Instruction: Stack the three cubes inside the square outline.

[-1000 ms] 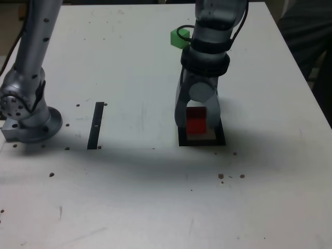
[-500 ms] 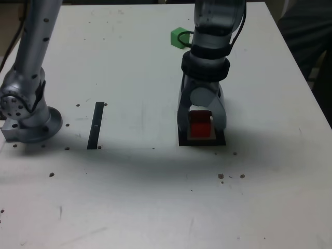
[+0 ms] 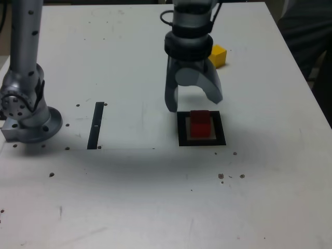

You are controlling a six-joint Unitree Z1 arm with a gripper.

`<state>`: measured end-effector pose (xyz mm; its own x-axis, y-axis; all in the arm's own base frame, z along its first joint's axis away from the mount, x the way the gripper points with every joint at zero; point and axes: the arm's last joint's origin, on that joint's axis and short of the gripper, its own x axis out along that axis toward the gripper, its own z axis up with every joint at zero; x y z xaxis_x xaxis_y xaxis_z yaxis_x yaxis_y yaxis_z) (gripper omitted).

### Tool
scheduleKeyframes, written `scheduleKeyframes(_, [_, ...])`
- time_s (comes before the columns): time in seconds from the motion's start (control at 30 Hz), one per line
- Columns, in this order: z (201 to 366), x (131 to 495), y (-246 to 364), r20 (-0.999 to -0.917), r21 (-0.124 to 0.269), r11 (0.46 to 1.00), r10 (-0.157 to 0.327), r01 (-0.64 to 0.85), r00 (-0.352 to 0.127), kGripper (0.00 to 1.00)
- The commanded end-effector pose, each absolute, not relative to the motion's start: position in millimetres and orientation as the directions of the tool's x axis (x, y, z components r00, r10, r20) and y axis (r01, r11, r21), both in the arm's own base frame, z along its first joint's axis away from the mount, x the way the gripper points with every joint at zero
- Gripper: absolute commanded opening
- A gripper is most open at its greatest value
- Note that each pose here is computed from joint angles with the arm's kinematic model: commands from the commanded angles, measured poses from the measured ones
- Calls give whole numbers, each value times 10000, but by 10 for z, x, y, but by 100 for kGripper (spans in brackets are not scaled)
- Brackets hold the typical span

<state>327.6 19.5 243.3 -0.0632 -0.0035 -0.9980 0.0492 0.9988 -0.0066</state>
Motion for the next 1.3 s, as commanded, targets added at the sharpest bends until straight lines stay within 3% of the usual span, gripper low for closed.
scheduleKeyframes(0.0, [2486, 3220, 246, -9983, 106, 9985, 136, 529, -560, 99])
scheduleKeyframes(0.2, [2614, 3130, 443, -9965, 710, 9908, 757, 1153, -367, 100])
scheduleKeyframes(0.53, [2726, 3168, 934, -9929, 1146, 9654, 1190, 2341, -48, 99])
scheduleKeyframes(0.7, [2719, 3160, 1162, -9901, 1292, 9689, 1379, 2112, -269, 99])
scheduleKeyframes(0.9, [2734, 3180, 1355, -9817, 1704, 9584, 1852, 2288, -447, 99])
scheduleKeyframes(1.1, [2816, 3282, 1508, -9715, 2132, 9032, 2365, 3726, -173, 99])
scheduleKeyframes(1.27, [2834, 3364, 1645, -9638, 2242, 8623, 2653, 4540, -279, 99])
